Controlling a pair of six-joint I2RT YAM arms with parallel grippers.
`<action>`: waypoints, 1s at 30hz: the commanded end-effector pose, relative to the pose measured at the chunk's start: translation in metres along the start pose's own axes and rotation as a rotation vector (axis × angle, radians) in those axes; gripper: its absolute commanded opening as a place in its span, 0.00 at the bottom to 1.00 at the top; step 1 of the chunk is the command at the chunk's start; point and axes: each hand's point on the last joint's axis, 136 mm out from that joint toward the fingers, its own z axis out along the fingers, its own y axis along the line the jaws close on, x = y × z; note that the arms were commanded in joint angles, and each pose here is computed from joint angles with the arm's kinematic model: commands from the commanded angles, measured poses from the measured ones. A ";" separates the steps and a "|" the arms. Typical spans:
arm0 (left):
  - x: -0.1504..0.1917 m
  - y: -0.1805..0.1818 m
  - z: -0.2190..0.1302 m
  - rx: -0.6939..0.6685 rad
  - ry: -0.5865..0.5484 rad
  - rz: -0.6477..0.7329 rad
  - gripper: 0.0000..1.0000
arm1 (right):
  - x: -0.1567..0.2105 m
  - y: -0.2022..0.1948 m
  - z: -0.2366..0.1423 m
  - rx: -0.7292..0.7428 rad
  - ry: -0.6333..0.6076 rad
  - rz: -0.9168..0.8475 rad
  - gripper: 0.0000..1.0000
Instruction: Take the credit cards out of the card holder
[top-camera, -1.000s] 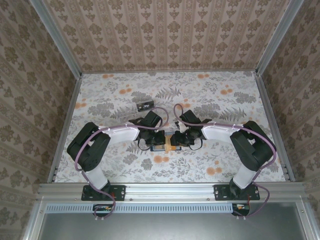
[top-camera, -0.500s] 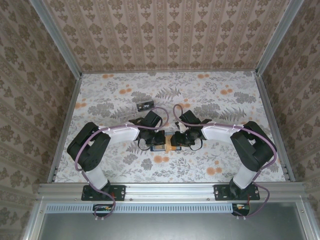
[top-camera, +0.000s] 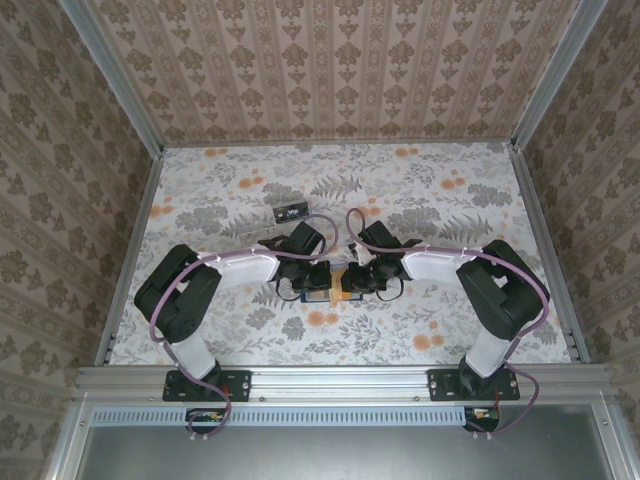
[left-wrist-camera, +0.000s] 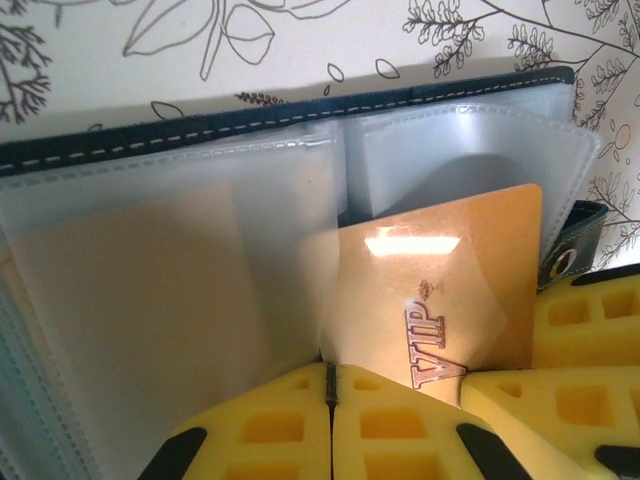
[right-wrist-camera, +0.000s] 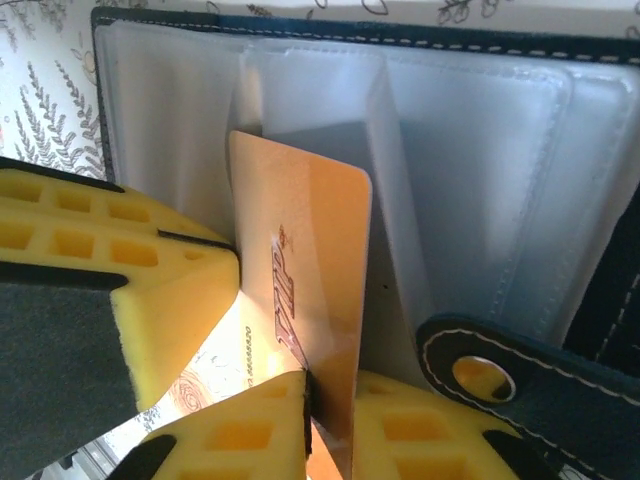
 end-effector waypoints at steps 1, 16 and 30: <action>0.013 0.013 0.007 -0.058 0.050 0.002 0.07 | 0.006 -0.003 0.002 -0.001 0.009 0.009 0.13; -0.024 -0.028 -0.063 0.026 -0.127 0.029 0.30 | -0.002 0.018 -0.050 -0.039 -0.087 -0.052 0.00; -0.062 -0.087 -0.156 0.574 -0.405 -0.056 0.40 | -0.039 0.089 -0.130 -0.433 -0.303 -0.088 0.00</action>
